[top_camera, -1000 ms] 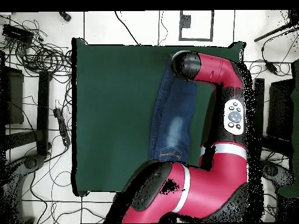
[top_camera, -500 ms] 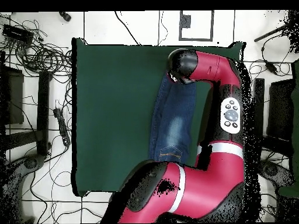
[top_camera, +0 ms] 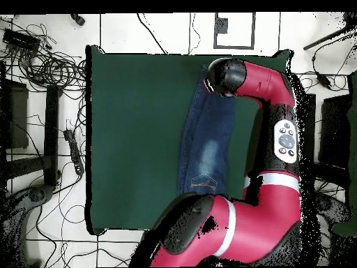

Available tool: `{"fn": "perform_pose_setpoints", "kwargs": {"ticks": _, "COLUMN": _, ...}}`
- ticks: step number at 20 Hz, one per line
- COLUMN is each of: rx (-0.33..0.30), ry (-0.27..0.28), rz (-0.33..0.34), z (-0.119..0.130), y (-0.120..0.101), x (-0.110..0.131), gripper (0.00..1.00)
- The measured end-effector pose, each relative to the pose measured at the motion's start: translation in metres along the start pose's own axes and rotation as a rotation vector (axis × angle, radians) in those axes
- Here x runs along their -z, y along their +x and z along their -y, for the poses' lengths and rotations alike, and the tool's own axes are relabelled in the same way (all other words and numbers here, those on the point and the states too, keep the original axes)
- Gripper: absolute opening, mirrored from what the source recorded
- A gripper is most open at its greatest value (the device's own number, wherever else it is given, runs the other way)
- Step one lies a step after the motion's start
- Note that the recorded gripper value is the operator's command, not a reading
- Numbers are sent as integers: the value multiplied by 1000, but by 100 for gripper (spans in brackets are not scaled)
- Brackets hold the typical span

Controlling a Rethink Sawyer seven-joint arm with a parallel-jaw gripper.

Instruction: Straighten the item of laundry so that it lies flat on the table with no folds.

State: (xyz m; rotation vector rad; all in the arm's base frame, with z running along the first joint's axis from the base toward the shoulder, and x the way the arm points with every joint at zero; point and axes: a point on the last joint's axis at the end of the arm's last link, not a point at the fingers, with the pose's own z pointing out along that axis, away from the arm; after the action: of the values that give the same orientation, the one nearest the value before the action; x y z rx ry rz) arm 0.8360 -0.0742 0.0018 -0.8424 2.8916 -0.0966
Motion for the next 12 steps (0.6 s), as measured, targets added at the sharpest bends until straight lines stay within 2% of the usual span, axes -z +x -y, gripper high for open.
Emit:
{"fn": "perform_pose_setpoints", "kwargs": {"ticks": 4, "rx": -68, "ry": 48, "rz": 161, "z": 23, "y": -9, "x": 6, "gripper": 100}}
{"fn": "perform_pose_setpoints", "kwargs": {"ticks": 5, "rx": -101, "ry": 73, "rz": 233, "z": 35, "y": -11, "x": 8, "gripper": 100}}
{"fn": "perform_pose_setpoints", "kwargs": {"ticks": 8, "rx": -177, "ry": 131, "rz": 377, "z": 62, "y": -11, "x": 11, "gripper": 100}}
{"fn": "perform_pose_setpoints", "kwargs": {"ticks": 11, "rx": -220, "ry": 162, "rz": 447, "z": 76, "y": -9, "x": 13, "gripper": 100}}
{"fn": "perform_pose_setpoints", "kwargs": {"ticks": 12, "rx": -254, "ry": 180, "rz": 495, "z": 86, "y": -6, "x": 14, "gripper": 100}}
